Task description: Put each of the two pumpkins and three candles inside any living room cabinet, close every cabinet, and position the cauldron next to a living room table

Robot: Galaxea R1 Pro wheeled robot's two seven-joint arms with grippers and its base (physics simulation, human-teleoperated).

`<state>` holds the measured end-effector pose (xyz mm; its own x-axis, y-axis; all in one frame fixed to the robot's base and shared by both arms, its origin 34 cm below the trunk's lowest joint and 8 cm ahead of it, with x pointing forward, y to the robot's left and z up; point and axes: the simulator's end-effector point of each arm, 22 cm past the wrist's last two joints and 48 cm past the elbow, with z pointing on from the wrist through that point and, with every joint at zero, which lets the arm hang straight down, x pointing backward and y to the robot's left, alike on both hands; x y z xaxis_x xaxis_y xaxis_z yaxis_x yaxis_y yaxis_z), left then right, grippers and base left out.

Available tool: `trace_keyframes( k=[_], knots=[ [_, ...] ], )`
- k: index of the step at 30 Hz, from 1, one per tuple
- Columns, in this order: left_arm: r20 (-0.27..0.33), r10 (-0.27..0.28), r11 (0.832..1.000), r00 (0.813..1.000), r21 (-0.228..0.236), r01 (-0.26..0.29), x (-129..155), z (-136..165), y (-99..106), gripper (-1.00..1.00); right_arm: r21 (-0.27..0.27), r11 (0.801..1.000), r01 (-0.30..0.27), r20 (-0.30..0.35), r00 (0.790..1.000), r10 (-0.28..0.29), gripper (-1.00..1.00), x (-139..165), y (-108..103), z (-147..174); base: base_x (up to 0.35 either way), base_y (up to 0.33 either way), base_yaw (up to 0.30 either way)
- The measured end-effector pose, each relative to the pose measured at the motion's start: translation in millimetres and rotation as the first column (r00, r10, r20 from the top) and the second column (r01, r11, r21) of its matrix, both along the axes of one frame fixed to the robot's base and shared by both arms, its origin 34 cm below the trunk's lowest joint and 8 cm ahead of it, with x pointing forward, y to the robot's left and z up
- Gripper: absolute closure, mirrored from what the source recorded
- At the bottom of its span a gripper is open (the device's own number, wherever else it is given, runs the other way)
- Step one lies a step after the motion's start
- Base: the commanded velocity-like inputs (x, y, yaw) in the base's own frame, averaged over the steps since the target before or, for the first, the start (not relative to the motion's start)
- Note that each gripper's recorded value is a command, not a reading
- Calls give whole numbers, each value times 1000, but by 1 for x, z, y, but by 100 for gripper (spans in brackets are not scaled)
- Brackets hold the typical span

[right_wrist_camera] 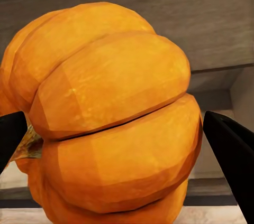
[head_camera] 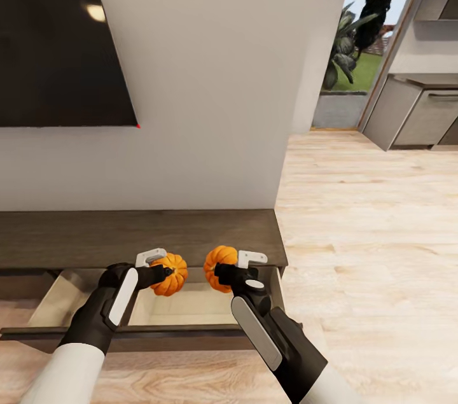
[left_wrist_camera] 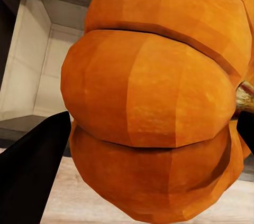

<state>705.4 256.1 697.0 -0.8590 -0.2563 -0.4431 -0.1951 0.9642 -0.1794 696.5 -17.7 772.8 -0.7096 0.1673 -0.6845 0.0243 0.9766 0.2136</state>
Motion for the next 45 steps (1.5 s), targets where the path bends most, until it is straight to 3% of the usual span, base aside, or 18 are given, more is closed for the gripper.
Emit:
trace_keyframes(
  k=[45],
  knots=[
    [4,1,1000,1000,0,-1,-2,-75,0,100,-43,999,18,-55,998,-21,100,3,-15,-98,0,0,0]
  ],
)
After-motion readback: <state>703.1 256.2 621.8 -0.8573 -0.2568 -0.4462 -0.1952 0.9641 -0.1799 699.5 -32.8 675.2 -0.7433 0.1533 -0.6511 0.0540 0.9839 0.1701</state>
